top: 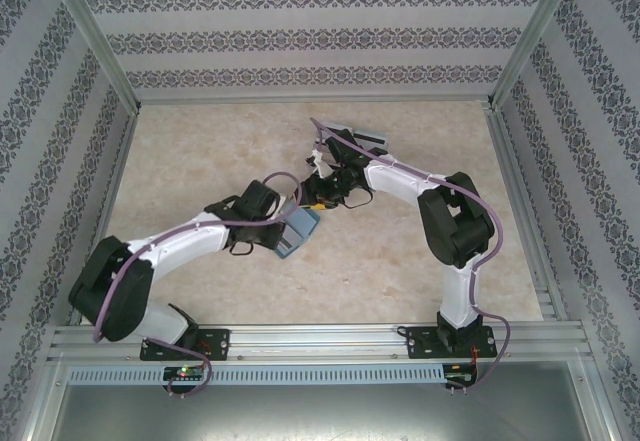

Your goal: Put the credit cards into the card holder

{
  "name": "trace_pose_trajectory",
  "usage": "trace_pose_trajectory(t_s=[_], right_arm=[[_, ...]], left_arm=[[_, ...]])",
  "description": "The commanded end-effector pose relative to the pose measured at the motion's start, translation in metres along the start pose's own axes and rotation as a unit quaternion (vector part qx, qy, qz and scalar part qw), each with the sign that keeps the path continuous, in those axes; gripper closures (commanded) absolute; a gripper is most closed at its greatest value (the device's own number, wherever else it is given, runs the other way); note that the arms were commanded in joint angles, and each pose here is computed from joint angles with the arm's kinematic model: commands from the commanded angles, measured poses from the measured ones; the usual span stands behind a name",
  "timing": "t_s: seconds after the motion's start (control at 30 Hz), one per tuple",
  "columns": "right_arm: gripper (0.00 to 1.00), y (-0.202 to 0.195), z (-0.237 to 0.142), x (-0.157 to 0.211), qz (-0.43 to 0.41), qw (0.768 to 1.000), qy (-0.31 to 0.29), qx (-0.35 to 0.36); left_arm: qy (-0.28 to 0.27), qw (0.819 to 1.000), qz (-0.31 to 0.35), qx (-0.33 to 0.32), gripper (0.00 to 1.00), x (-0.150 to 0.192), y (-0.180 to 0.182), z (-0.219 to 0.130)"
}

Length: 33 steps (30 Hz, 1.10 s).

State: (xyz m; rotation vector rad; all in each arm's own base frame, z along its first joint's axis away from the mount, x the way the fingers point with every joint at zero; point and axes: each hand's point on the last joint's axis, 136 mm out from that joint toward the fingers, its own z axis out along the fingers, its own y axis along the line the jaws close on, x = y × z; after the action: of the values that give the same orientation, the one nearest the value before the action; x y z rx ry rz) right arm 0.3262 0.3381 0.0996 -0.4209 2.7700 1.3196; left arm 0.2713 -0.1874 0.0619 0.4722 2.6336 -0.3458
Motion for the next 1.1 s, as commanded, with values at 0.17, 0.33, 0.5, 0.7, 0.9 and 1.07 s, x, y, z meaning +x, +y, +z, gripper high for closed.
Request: trace_pose_trajectory(t_s=[0.17, 0.33, 0.5, 0.7, 0.9, 1.07], right_arm=[[0.52, 0.016, 0.014, 0.008, 0.009, 0.998, 0.020, -0.061], [0.52, -0.020, -0.008, -0.005, 0.034, 0.999, -0.023, -0.013], [0.52, -0.040, -0.025, -0.011, 0.051, 0.998, -0.048, -0.002], [0.52, -0.055, -0.019, -0.011, 0.067, 0.997, -0.047, 0.010], [0.52, -0.047, 0.012, -0.002, 0.066, 0.998, -0.005, -0.008], [0.53, -0.035, 0.020, 0.001, 0.057, 0.998, 0.002, -0.020]], left_arm=[[-0.120, 0.992, -0.021, 0.043, 1.00, -0.027, -0.002, -0.005], [-0.118, 0.992, -0.029, 0.040, 1.00, -0.021, 0.002, -0.004], [-0.125, 0.991, -0.032, 0.040, 1.00, -0.019, 0.004, -0.009], [-0.136, 0.989, -0.042, 0.045, 1.00, -0.014, 0.005, -0.010], [-0.141, 0.988, -0.046, 0.043, 1.00, -0.013, 0.008, -0.010], [-0.140, 0.988, -0.047, 0.046, 1.00, -0.013, 0.007, -0.012]])
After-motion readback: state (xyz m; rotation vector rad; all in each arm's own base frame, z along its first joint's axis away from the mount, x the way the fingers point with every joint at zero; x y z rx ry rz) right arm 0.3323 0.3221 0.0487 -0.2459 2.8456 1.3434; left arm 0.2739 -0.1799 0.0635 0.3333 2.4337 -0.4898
